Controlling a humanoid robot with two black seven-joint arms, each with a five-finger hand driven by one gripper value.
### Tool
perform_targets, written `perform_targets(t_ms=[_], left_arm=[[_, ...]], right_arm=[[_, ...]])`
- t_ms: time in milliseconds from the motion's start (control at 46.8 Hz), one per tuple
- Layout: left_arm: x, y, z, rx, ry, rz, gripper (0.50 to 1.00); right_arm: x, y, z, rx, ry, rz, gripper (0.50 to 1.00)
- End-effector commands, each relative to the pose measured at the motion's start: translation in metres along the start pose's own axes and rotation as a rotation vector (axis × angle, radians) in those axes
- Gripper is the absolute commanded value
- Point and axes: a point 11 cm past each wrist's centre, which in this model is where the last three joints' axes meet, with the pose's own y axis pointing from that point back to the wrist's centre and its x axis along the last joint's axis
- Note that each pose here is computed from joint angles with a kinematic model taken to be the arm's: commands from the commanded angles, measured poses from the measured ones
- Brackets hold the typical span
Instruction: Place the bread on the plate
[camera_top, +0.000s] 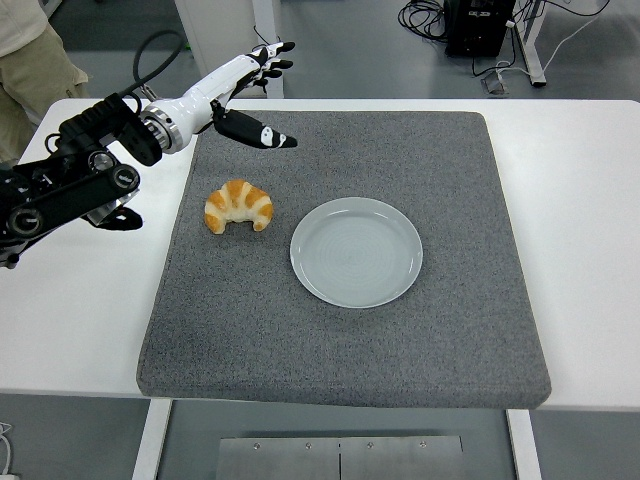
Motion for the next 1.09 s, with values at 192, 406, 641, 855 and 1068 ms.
perform_targets(t_ms=[192,406,641,855,1068], left_arm=[[-0.008,0.013,-0.021,0.011,-0.249,-0.058,0.975],[-0.024,0.021,-0.039,0.045,-0.298,-0.123,0.974],[-0.035,0.023,-0.046,0.065,-0.310,-0.152,0.972],[-0.044,0.028,-0.060,0.095,-0.327,-0.177,0.971],[-0.043,0.032,-0.078,0.132,-0.360,-0.166,0.971]], right_arm=[[0.000,0.000,0.000,0.000,0.000,0.000,1.000],[0.000,0.000,0.000,0.000,0.000,0.000,1.000],[0.000,0.000,0.000,0.000,0.000,0.000,1.000],[0.000,0.000,0.000,0.000,0.000,0.000,1.000],[0.000,0.000,0.000,0.000,0.000,0.000,1.000]])
